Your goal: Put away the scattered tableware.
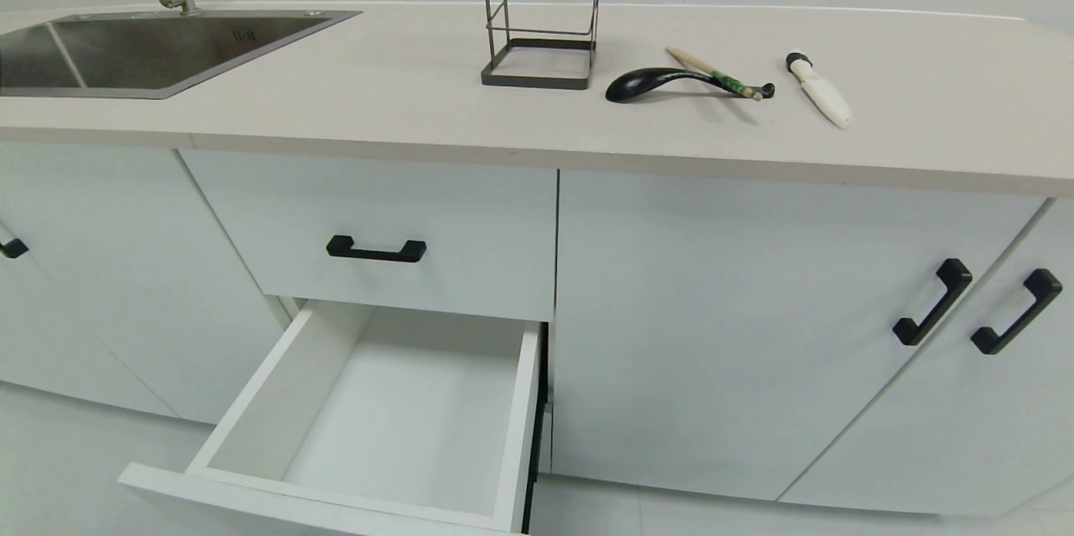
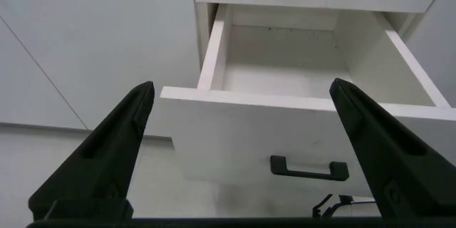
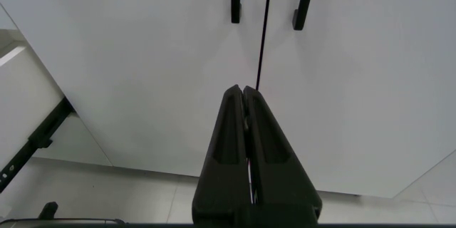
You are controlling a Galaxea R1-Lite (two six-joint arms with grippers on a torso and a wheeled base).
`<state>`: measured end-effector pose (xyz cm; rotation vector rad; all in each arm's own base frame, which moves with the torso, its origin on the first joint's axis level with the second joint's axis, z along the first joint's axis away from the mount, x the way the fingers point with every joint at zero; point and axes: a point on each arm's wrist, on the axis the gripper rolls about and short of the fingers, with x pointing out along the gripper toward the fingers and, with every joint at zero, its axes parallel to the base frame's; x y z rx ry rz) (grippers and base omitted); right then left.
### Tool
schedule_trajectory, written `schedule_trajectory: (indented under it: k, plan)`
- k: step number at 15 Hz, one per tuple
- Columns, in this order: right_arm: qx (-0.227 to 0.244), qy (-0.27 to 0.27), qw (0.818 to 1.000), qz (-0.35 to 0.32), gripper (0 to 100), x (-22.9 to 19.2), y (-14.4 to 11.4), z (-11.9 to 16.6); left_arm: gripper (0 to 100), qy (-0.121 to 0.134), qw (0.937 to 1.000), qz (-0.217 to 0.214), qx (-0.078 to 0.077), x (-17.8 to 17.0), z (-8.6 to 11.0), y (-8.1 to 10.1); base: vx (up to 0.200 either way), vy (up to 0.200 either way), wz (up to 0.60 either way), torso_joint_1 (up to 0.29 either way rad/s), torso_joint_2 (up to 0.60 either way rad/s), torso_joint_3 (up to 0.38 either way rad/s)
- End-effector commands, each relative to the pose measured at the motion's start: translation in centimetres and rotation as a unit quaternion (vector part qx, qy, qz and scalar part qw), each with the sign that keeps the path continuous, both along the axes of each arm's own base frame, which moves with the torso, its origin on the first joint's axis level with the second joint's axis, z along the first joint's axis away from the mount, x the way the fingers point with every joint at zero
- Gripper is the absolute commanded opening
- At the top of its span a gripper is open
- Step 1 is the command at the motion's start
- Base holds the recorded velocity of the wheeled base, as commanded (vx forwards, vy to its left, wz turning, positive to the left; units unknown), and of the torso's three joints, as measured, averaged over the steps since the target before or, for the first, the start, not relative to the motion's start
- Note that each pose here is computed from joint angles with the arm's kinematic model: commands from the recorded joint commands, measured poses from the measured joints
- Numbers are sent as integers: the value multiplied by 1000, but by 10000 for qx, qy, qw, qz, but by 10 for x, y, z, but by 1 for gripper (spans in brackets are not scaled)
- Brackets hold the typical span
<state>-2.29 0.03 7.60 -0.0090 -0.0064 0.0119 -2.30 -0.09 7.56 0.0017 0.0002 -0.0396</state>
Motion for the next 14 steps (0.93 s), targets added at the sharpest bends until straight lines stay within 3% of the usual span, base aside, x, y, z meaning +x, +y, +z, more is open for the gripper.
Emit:
schedule_trajectory:
  k: [1, 3, 9, 14]
  plan:
    - [-1, 1, 10000, 2, 0, 0, 0, 0, 100, 7, 10000, 6, -1, 0, 0, 0, 0, -200, 0, 7, -2, 2]
    - [-1, 1, 10000, 2, 0, 0, 0, 0, 100, 6, 10000, 14, 7, 0, 0, 0, 0, -200, 0, 7, 7, 9]
    - [-9, 1, 10000, -14, 0, 0, 0, 0, 100, 14, 10000, 29, 15, 0, 0, 0, 0, 0, 0, 0, 0, 0]
    - [-17, 1, 10000, -14, 0, 0, 0, 0, 100, 14, 10000, 29, 15, 0, 0, 0, 0, 0, 600, 3, 4, 3]
